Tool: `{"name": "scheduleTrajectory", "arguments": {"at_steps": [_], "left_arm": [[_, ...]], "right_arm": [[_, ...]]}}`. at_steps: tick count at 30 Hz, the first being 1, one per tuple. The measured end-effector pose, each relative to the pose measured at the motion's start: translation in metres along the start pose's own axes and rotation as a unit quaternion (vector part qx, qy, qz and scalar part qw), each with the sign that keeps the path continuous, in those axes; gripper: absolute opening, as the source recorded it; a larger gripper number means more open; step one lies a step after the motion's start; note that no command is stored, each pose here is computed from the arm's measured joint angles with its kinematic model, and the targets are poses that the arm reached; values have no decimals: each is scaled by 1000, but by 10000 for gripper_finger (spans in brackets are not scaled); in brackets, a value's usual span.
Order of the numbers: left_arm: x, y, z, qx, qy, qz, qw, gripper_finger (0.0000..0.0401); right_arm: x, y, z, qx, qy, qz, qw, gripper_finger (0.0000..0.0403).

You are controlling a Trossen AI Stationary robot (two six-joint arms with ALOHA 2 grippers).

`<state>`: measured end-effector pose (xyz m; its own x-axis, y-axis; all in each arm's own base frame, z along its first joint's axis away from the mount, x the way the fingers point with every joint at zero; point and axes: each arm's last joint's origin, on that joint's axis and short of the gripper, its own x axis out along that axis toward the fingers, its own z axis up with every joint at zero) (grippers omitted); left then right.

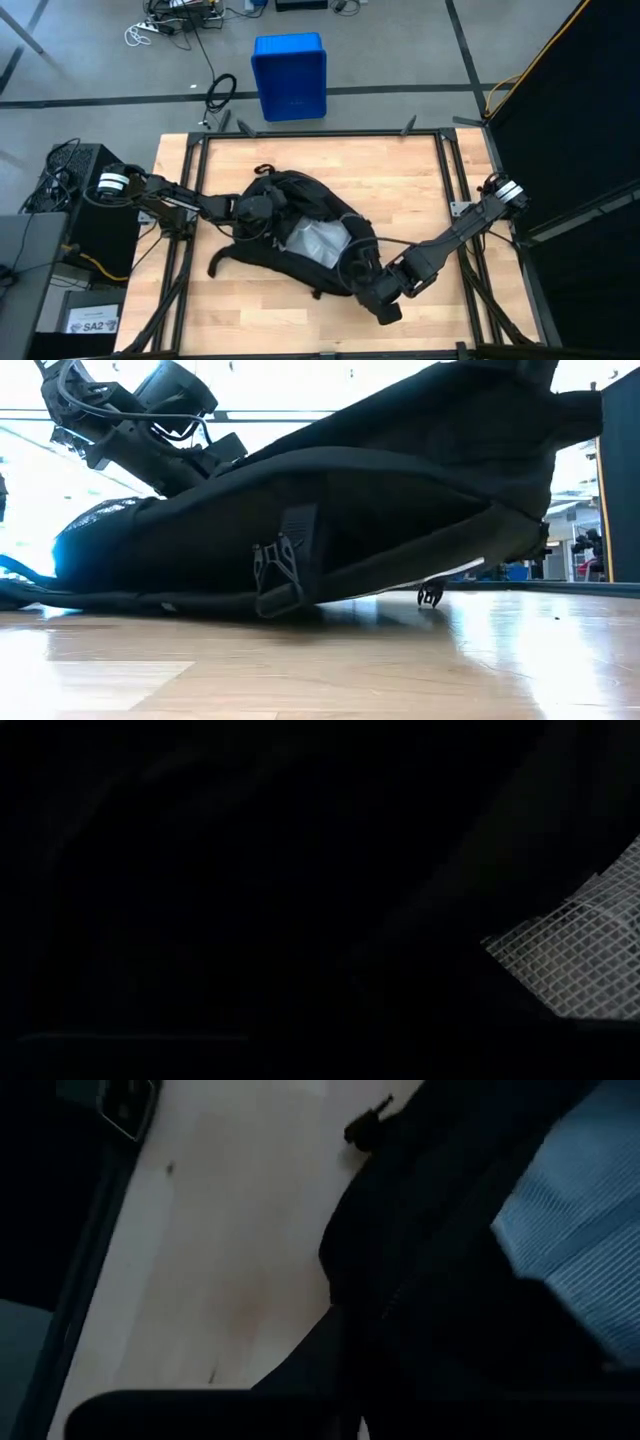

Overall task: Unpack backpack
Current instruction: Open the backpack

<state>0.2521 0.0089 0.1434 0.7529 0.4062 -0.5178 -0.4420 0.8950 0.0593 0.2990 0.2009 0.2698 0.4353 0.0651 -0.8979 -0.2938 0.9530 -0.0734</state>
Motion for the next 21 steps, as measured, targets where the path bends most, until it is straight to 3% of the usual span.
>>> {"name": "scheduleTrajectory", "arguments": {"at_steps": [7, 12, 16, 18, 21], "left_arm": [[0, 0, 0, 1, 1, -4, 1000, 97], [0, -1, 0, 8, -1, -5, 1000, 97], [0, -1, 1, 10, -5, -8, 1000, 97], [0, -1, 1, 11, -6, -9, 1000, 97], [0, -1, 1, 11, -5, -9, 1000, 97]], "right_arm": [[-9, 2, 11, -42, -24, 60, 997, 33], [-8, -14, 14, -34, -41, -53, 997, 29], [-6, -36, 25, 2, -87, -168, 982, 22], [-1, -45, 28, 20, -102, -166, 981, 22], [18, -49, 23, 17, -106, -101, 989, 26]]}}
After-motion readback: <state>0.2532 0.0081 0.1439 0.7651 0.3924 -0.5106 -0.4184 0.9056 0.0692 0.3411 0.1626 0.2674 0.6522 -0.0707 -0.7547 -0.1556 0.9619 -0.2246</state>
